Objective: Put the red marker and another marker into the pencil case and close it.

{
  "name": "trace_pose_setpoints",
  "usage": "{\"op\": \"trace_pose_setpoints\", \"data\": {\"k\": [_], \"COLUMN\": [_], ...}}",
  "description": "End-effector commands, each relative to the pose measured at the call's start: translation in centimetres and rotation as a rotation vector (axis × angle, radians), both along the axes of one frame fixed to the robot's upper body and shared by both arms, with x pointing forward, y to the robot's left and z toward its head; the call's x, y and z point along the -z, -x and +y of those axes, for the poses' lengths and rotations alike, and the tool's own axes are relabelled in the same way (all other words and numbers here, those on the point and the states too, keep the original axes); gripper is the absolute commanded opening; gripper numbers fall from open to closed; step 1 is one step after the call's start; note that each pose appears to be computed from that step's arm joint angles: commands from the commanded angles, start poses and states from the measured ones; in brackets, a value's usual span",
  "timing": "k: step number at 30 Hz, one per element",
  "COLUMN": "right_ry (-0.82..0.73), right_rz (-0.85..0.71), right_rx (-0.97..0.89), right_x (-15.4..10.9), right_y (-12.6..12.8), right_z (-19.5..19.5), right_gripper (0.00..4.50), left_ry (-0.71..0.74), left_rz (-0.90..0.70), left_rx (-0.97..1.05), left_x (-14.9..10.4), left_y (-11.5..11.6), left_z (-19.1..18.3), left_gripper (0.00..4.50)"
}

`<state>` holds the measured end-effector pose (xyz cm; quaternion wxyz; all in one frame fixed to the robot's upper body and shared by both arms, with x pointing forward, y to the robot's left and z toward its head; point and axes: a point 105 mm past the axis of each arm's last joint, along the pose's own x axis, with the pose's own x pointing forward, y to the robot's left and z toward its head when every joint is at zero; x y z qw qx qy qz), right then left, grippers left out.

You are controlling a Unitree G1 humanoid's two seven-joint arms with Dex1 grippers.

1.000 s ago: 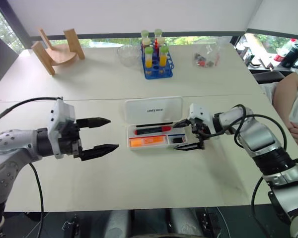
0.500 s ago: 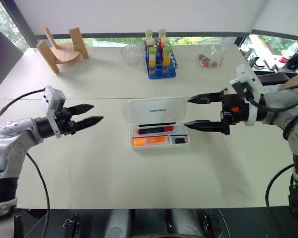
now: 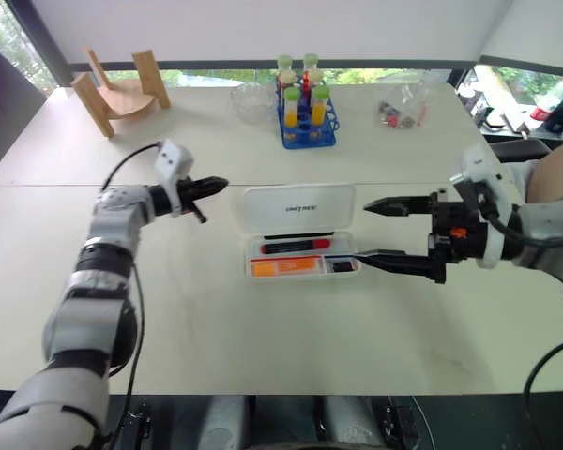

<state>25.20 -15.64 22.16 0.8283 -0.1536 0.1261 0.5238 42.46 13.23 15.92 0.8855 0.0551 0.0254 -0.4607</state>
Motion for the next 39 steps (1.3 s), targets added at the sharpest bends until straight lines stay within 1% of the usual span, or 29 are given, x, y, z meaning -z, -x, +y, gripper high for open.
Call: {"op": "trace_pose_setpoints", "data": {"k": [1,3,5,7,9,12,15,16,18,19,20,22,23,25,27,29,33,35,39], "right_ry": [0.027,0.030,0.037,0.045,0.052,0.052,0.047,0.047,0.046,0.048,0.049,0.048,0.045,0.042,0.040,0.037,0.030,0.035,0.041], "right_rz": [-0.051,-0.047,-0.050,-0.053,-0.056,-0.059,-0.066,-0.069,-0.073,-0.074,-0.074,-0.074,-0.074,-0.072,-0.068,-0.065,-0.049,-0.038,-0.016], "right_rx": [0.048,0.062,0.075,0.096,0.110,0.115,0.119,0.120,0.121,0.119,0.117,0.113,0.113,0.112,0.107,0.103,0.095,0.087,0.078], "right_x": [-0.7,-0.5,-0.5,-0.4,-0.3,-0.3,-0.5,-0.5,-0.5,-0.5,-0.4,-0.4,-0.3,-0.1,0.3,0.6,1.0,1.4,1.7], "right_y": [0.3,0.5,0.7,0.7,0.8,0.9,0.9,0.8,0.7,0.6,0.5,0.4,0.1,-0.2,-0.4,-0.6,-0.9,-0.9,-0.9], "right_z": [-1.2,-1.5,-1.7,-2.0,-2.3,-2.3,-2.3,-2.2,-2.2,-2.2,-2.1,-2.0,-2.0,-2.0,-1.9,-1.8,-1.8,-2.0,-2.4], "right_gripper": [4.50,4.50,4.50,4.50,4.50,4.50,4.50,4.50,4.50,4.50,4.50,4.50,4.50,4.50,4.50,4.50,4.50,4.50,4.50], "left_ry": [0.059,0.124,0.146,0.120,0.055,-0.084,-0.241,-0.282,-0.411,-0.437,-0.433,-0.397,-0.310,-0.192,-0.115,-0.068,-0.014,-0.014,-0.021], "left_rz": [-0.025,0.012,0.057,0.132,0.205,0.283,0.305,0.296,0.274,0.269,0.270,0.254,0.221,0.170,0.133,0.124,0.133,0.150,0.184], "left_rx": [0.084,0.181,0.313,0.445,0.546,0.610,0.610,0.584,0.485,0.478,0.479,0.476,0.443,0.403,0.368,0.327,0.235,0.194,0.082], "left_x": [-1.5,-1.9,-2.0,-1.5,-0.3,2.5,6.1,7.2,10.4,11.2,11.4,10.8,8.4,4.5,1.3,-0.8,-3.5,-4.0,-4.3], "left_y": [0.1,0.9,2.2,3.8,5.4,7.2,8.2,8.1,7.7,7.9,8.0,8.0,7.5,7.5,8.7,10.1,13.2,15.2,18.6], "left_z": [-1.5,-2.4,-2.9,-2.9,-2.9,-2.9,-3.4,-3.6,-3.6,-3.5,-3.5,-3.3,-3.0,-1.9,-0.3,1.0,3.1,4.2,5.8], "left_gripper": [0.05,0.05,0.05,0.05,0.05,0.05,0.05,0.05,0.05,0.05,0.05,0.05,0.05,0.05,0.05,0.05,0.05,0.05,0.05]}}
